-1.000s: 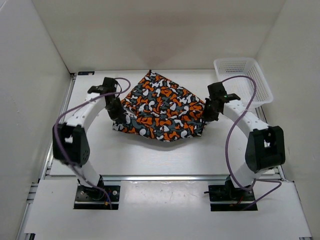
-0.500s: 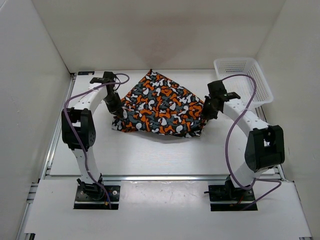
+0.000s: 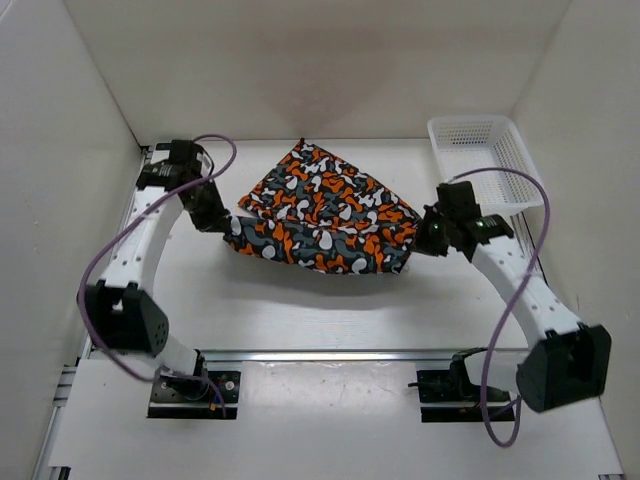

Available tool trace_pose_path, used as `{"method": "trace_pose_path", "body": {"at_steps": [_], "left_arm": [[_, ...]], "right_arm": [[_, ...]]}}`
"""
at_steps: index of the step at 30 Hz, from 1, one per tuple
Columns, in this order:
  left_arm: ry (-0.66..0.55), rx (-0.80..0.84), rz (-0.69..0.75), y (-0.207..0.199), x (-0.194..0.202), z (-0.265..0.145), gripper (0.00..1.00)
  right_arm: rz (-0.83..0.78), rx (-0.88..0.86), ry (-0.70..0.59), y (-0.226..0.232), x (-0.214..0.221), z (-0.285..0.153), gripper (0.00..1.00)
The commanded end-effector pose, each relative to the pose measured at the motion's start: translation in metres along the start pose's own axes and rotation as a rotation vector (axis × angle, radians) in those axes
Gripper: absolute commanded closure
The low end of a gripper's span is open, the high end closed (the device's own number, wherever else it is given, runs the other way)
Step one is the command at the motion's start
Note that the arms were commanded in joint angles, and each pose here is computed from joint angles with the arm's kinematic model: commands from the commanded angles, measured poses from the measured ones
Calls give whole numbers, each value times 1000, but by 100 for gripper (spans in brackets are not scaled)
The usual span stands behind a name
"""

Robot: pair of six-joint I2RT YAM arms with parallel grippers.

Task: Fold and stack the shorts
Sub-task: Fold the shorts

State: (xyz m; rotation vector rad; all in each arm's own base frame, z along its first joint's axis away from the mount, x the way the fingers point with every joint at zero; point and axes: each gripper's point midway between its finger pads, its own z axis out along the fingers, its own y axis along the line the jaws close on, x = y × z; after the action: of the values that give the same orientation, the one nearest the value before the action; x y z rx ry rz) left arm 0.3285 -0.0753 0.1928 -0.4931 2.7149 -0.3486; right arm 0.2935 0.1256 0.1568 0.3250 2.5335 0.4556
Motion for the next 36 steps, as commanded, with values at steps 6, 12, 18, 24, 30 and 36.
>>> {"method": "trace_pose_path", "body": {"at_steps": [6, 12, 18, 24, 30, 36], "left_arm": [[124, 52, -42, 25, 82, 6, 67], [172, -95, -21, 31, 50, 49, 39], [63, -153, -56, 52, 76, 5, 39], [93, -160, -223, 76, 143, 13, 43], [105, -103, -288, 67, 167, 20, 76], [266, -150, -315, 76, 202, 61, 57]], "right_arm": [[91, 72, 173, -52, 103, -29, 40], [72, 169, 211, -58, 86, -3, 25], [90, 147, 138, -65, 96, -22, 30], [207, 146, 207, -76, 135, -16, 36], [275, 94, 199, -68, 138, -14, 41], [275, 94, 199, -66, 136, -14, 41]]}}
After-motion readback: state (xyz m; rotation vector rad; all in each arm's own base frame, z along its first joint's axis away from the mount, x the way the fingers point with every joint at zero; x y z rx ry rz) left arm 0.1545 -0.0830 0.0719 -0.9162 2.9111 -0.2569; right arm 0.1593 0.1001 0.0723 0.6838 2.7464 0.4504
